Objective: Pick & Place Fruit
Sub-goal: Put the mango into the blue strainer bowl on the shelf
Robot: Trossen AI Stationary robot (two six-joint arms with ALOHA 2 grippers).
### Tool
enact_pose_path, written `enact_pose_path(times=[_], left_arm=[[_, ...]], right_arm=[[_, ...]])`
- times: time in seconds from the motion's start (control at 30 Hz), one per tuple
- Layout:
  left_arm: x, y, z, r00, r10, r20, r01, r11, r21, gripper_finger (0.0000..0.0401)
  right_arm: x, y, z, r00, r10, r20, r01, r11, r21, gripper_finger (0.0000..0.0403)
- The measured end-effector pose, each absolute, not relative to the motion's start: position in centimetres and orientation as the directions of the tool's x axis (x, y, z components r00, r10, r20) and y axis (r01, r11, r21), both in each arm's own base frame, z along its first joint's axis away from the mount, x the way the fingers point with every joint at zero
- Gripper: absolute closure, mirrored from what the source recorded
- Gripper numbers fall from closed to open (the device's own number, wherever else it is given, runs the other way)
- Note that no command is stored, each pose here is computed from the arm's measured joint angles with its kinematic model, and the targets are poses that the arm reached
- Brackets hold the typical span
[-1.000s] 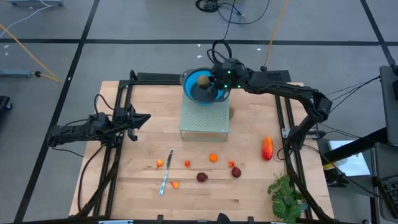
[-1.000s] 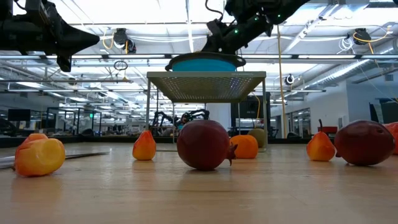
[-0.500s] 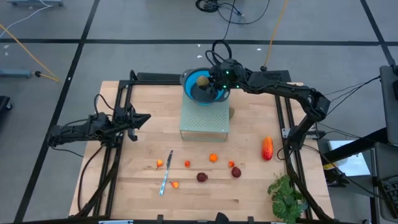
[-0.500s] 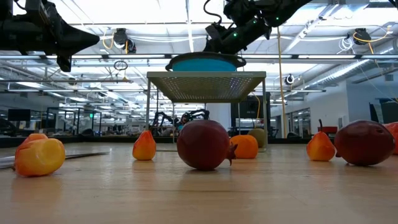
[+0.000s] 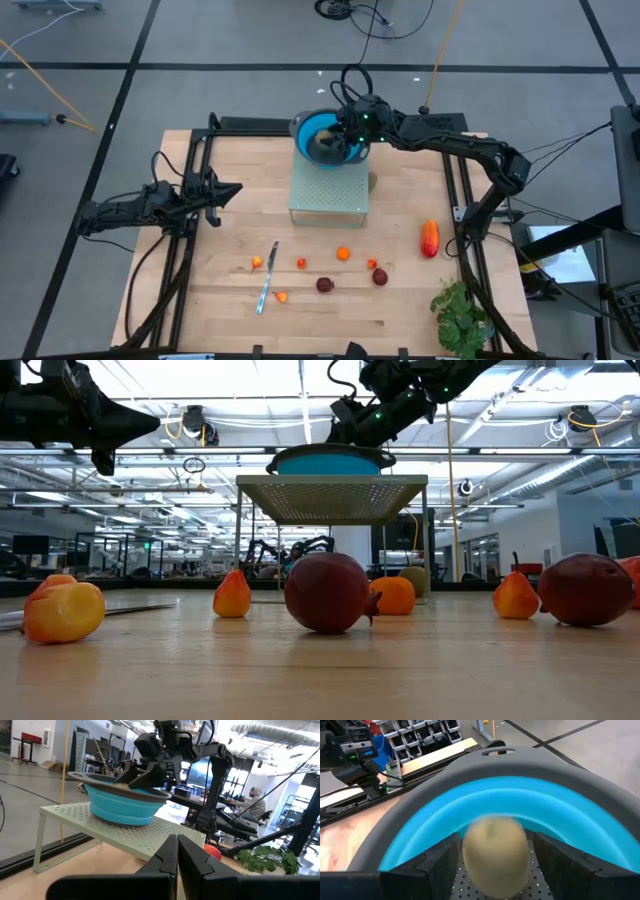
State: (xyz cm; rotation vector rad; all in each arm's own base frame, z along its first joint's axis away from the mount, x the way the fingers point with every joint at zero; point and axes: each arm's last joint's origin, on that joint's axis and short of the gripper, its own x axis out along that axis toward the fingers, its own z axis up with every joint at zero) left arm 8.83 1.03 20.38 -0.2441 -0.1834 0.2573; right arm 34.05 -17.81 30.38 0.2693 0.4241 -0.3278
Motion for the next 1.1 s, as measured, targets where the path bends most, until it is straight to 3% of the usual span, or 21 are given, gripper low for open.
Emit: enact_pose_path(times=[0.27,0.47,0.63,1.0,1.1], left_arm=[[8.8,1.0,20.4,0.951,0.273,0.148,-0.228,0.938,-0.261,0.0391],[8.8,1.0,20.4,0.951,0.273,0.148,-0.229,0.938,-0.261,0.0391],[8.8,1.0,20.4,0.950,0.273,0.150,-0.228,0.938,-0.262,0.0391],[8.8,1.0,20.4,0.950,0.273,0.151,-0.228,0.938,-0.262,0.0391],[8.8,1.0,20.4,0.950,0.273,0.150,-0.228,0.938,-0.262,0.0391]], right_arm=[[34.2,-17.8,30.7,0.875,-0.258,-0.409,0.353,0.919,0.176,0.0154],[33.0,-15.5,33.9,0.911,-0.237,-0.337,0.283,0.955,0.092,0.0175],[30.7,-12.1,36.6,0.918,-0.180,-0.353,0.198,0.980,0.016,0.0229],[24.2,-5.9,40.1,0.888,-0.099,-0.449,0.105,0.994,-0.011,0.0386],[22.5,-4.5,40.6,0.881,-0.059,-0.470,0.057,0.998,-0.019,0.0397]])
